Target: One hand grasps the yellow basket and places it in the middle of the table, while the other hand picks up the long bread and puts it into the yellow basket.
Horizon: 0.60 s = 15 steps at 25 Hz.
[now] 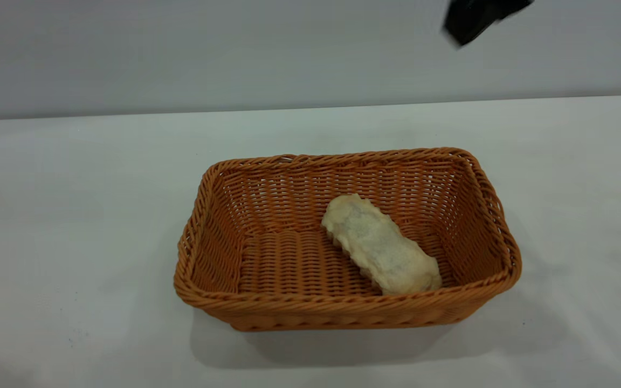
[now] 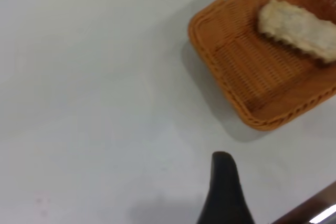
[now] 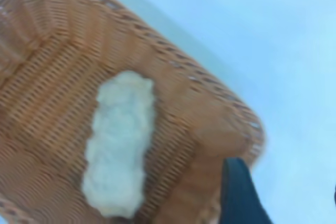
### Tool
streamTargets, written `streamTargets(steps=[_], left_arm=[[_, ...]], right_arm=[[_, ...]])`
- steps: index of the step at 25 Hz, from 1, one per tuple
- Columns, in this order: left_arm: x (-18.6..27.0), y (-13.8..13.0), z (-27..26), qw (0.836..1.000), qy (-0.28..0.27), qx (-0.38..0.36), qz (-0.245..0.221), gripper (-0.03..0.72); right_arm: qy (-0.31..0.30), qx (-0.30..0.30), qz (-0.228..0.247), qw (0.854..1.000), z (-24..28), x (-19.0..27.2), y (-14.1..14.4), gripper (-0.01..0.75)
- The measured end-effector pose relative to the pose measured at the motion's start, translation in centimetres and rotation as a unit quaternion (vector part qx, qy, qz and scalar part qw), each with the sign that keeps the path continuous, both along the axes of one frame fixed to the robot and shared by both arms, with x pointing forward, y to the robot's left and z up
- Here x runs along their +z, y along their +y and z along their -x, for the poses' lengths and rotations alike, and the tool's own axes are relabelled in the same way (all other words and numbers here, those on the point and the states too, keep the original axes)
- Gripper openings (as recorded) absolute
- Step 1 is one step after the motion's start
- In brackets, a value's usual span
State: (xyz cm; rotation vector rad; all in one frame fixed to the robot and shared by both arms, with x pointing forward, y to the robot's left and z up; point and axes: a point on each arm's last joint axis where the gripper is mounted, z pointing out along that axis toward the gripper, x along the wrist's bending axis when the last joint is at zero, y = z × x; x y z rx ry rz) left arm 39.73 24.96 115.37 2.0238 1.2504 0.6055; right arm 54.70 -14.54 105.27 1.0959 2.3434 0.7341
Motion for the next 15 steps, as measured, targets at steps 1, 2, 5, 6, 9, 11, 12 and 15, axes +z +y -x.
streamTargets(steps=[1,2,5,6,9,11,12,15], left_arm=[[0.1,0.2,0.3,1.0,-0.004,0.003,-0.002,0.581],[0.3,0.3,0.6,1.0,-0.008,0.005,-0.004,0.581],[0.8,0.8,1.8,1.0,-0.02,0.015,-0.002,0.581],[1.0,0.9,2.2,1.0,-0.024,0.017,-0.001,0.581],[1.5,1.3,3.7,0.999,-0.033,0.02,0.003,0.581],[1.7,1.5,4.7,0.999,-0.035,0.019,0.003,0.581],[1.8,1.7,5.3,0.999,-0.038,0.02,0.004,0.581],[2.1,2.1,7.0,0.999,-0.047,0.02,0.009,0.581]], right_arm=[[-0.004,-0.003,-0.001,1.0,0.4,0.8,-0.5,0.469],[-0.009,-0.006,-0.003,1.0,0.8,1.6,-0.8,0.469],[-0.019,-0.015,-0.006,1.0,2.0,3.5,-2.0,0.469],[-0.022,-0.017,-0.005,1.0,2.4,4.2,-2.4,0.469],[-0.029,-0.019,0.002,0.999,3.9,5.8,-3.3,0.469],[-0.031,-0.024,0.003,0.999,5.0,6.8,-4.0,0.469],[-0.033,-0.028,0.001,0.999,5.7,7.4,-4.3,0.469],[-0.043,-0.044,-0.011,0.998,7.7,9.2,-5.3,0.469]])
